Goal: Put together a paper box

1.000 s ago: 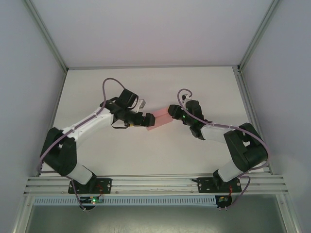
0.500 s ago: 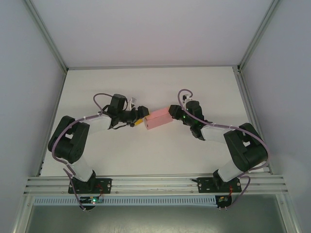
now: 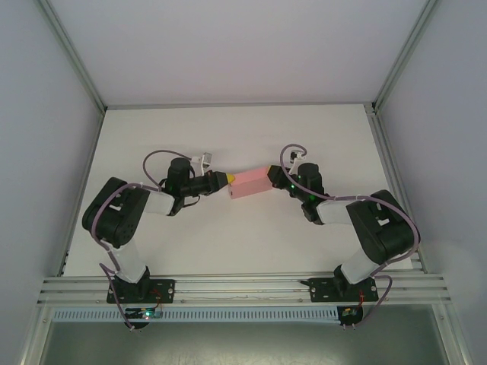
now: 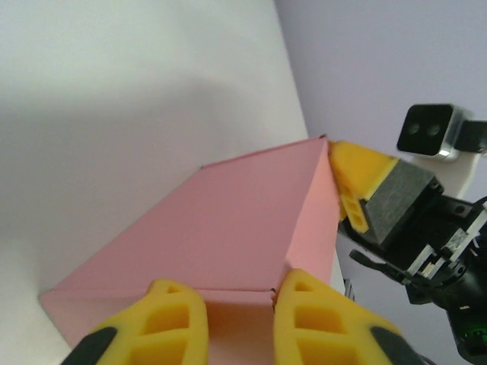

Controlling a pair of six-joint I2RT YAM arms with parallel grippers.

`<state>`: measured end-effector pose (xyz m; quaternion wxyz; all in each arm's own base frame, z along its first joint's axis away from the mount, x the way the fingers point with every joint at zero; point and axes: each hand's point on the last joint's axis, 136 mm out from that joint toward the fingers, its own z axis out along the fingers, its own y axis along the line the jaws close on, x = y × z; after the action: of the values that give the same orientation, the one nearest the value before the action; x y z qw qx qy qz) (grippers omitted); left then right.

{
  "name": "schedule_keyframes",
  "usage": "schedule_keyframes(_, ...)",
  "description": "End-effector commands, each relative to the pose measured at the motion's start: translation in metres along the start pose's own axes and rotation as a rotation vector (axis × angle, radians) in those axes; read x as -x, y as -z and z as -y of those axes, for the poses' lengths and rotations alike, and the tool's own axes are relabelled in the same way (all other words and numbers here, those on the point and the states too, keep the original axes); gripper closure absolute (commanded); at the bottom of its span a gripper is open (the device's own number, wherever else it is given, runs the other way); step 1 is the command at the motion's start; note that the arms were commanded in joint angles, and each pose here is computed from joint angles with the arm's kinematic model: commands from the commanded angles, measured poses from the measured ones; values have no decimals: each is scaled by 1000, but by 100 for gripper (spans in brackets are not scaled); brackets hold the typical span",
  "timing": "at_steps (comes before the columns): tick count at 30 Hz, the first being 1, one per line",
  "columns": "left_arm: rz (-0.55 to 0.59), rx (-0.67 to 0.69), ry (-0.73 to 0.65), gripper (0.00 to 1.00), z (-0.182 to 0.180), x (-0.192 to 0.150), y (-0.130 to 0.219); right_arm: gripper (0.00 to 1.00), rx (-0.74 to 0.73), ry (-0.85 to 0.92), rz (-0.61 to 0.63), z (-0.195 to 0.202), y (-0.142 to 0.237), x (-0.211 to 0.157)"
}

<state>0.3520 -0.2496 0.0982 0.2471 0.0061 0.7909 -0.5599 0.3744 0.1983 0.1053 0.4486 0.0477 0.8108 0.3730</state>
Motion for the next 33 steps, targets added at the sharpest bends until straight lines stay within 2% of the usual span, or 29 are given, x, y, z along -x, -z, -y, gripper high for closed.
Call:
schedule_keyframes(1,-116,57,-12,92,-49,-59,-3,100,-113,17,-327,51,18,-102)
schedule_keyframes(6,-142,87,-22,90,-48,-57,-5,100,-93,47,-318,46,17,-95)
schedule_keyframes(7,-150,105,-28,86,-46,-53,-5,100,-91,44,-315,43,15,-90)
schedule_keyframes(9,-158,116,-45,68,-36,-45,-6,98,-90,47,-314,36,12,-80)
schedule_keyframes(11,-155,116,-55,64,-21,-32,-7,94,-94,40,-314,27,7,-65)
schedule_keyframes(13,-159,154,-51,49,-11,-17,-7,89,-87,38,-324,12,1,-48)
schedule_keyframes(14,-168,172,-49,38,-6,-11,-7,88,-93,26,-324,7,-1,-40)
schedule_keyframes(15,-166,209,-46,2,-3,-2,-7,83,-97,15,-334,2,-4,-31)
schedule_keyframes(16,-175,211,-70,0,4,2,-7,78,-112,5,-340,-2,-6,-23)
schedule_keyframes(18,-165,251,-85,0,14,14,-3,76,-124,8,-344,-10,-10,-6)
schedule_keyframes(19,-161,272,-104,0,18,20,0,72,-130,13,-343,-13,-11,2)
schedule_keyframes(21,-144,365,-129,0,21,32,12,52,-127,49,-325,-19,-12,20)
schedule_keyframes(24,-106,552,-172,0,24,49,42,32,-74,150,-324,-36,-10,45)
schedule_keyframes(25,-87,624,-184,0,23,55,54,28,-39,202,-321,-44,-9,53)
schedule_keyframes(26,-67,683,-200,0,24,61,66,19,-6,251,-323,-51,-9,59)
schedule_keyframes(27,-39,755,-211,0,23,68,81,3,17,308,-336,-58,-7,64)
schedule_keyframes(30,49,895,-242,0,24,84,121,2,198,613,-413,-91,2,59)
schedule_keyframes(33,133,965,-248,0,27,90,157,2,339,1033,-450,-110,16,41)
